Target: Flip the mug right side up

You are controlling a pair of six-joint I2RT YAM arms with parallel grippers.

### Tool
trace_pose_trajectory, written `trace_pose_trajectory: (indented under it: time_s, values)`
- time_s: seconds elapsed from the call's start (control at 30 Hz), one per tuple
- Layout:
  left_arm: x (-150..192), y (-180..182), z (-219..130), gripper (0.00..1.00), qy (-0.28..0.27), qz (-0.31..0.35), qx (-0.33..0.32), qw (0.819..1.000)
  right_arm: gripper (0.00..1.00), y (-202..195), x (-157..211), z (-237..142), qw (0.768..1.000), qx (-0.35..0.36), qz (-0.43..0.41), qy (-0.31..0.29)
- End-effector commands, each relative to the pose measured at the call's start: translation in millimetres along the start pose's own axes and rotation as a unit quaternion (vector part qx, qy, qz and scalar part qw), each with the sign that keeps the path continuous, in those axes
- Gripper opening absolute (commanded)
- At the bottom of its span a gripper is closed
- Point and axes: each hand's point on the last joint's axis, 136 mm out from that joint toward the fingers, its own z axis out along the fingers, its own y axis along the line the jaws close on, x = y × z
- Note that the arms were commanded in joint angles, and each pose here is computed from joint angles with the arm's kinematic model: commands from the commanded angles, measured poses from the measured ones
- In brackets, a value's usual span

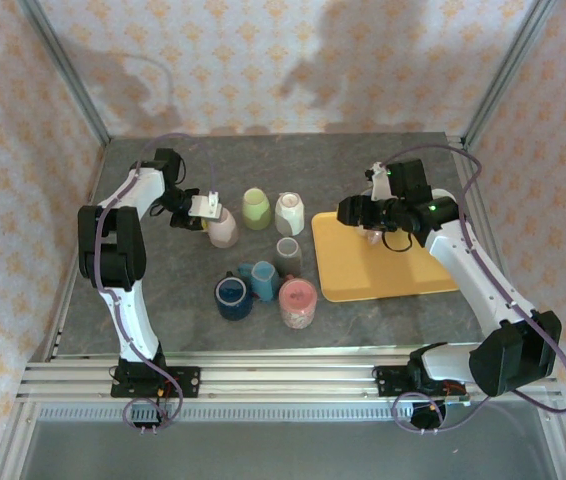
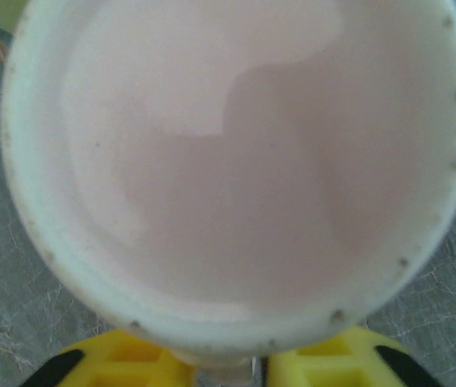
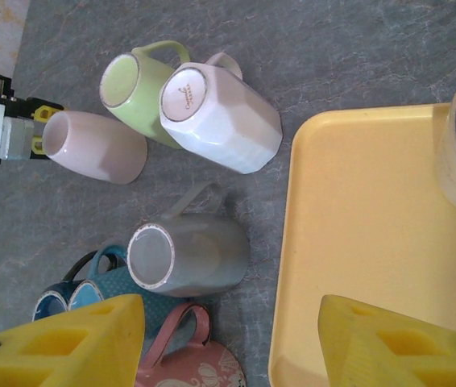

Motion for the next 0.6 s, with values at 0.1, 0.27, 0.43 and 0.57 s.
trace_pose_trajectory:
  time_s: [0.1, 0.27, 0.43, 0.57]
  values:
    - [-2.3, -13.4, -1.0, 0.10, 0.006, -0.013, 0.022, 1.000, 0.59, 1.0, -10.1, -8.6, 1.000, 0.008, -0.002, -0.016]
    - [-8.3, -14.7, -11.2, 0.00, 0.002, -0.074, 0.001, 0.997, 0.59, 1.0, -9.1, -10.8, 1.000, 0.007, -0.003, -0.021]
    - [-20.1, -9.3, -32.5, 0.00, -0.009, -0.131, -0.030, 0.991, 0.59, 2.1, -9.7, -9.3, 1.000, 0.003, -0.001, -0.023]
    - [-19.2, -3.4, -47.7, 0.00, -0.002, -0.183, -0.057, 0.981, 0.59, 3.3, -10.1, -9.7, 1.000, 0.000, -0.001, -0.024]
